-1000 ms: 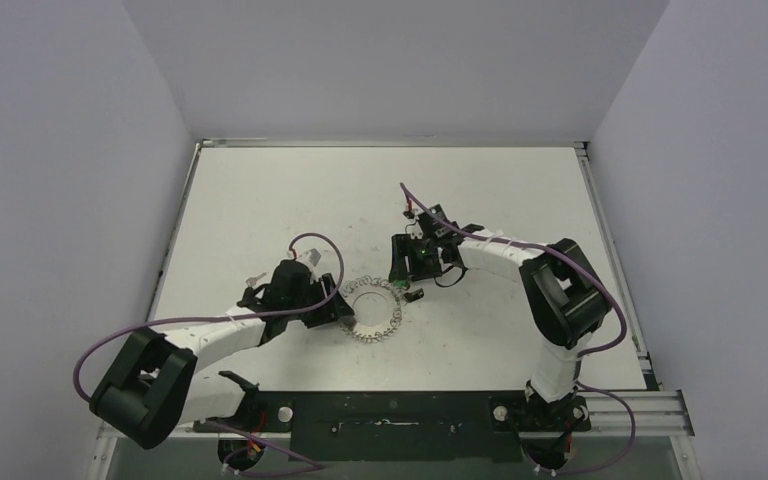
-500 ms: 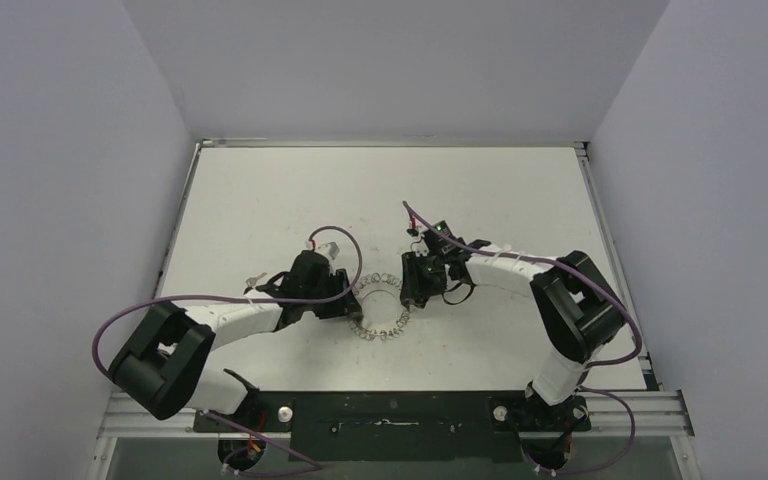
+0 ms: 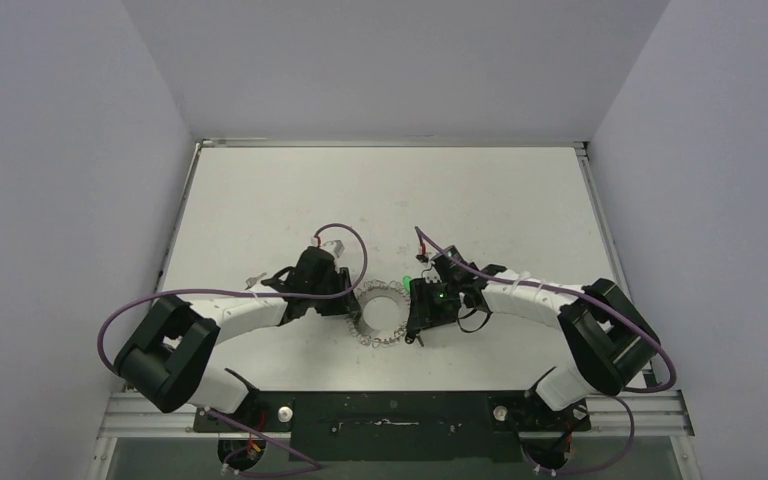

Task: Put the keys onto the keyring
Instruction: Move the keyring to the center of the board.

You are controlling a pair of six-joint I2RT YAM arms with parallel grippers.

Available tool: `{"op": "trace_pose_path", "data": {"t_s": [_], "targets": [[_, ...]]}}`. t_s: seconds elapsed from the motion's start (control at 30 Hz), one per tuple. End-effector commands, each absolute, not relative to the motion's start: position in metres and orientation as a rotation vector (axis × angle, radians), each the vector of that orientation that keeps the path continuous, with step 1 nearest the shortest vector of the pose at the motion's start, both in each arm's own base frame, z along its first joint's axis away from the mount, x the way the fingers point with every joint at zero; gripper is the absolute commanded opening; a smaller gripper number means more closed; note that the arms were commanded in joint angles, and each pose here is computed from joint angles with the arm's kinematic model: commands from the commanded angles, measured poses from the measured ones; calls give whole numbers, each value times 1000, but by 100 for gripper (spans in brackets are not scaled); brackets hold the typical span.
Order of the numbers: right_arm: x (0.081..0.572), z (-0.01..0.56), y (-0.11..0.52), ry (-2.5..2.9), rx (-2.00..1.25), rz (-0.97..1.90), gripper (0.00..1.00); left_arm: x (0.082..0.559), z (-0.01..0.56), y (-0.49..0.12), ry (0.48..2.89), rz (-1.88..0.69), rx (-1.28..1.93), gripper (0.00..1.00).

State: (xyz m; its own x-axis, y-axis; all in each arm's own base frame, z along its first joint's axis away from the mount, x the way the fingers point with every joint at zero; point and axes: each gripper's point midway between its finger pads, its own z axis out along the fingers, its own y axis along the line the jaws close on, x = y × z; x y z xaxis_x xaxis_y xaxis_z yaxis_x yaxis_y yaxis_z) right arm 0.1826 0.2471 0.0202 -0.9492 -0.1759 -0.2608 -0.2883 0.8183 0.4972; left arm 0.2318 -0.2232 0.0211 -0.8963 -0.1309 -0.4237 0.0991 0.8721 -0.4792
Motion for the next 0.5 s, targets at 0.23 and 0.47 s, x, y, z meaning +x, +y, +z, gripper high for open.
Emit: {"op": "trace_pose_path", "data": {"t_s": [0.23,0.47], "targets": [[268,82,249,2608,-326,667,54,207,9,-218,2641,-652,-121,20],[299,83,267,2592,-278,723,54,192,3,-230,2646,-690,-183,13]]}}
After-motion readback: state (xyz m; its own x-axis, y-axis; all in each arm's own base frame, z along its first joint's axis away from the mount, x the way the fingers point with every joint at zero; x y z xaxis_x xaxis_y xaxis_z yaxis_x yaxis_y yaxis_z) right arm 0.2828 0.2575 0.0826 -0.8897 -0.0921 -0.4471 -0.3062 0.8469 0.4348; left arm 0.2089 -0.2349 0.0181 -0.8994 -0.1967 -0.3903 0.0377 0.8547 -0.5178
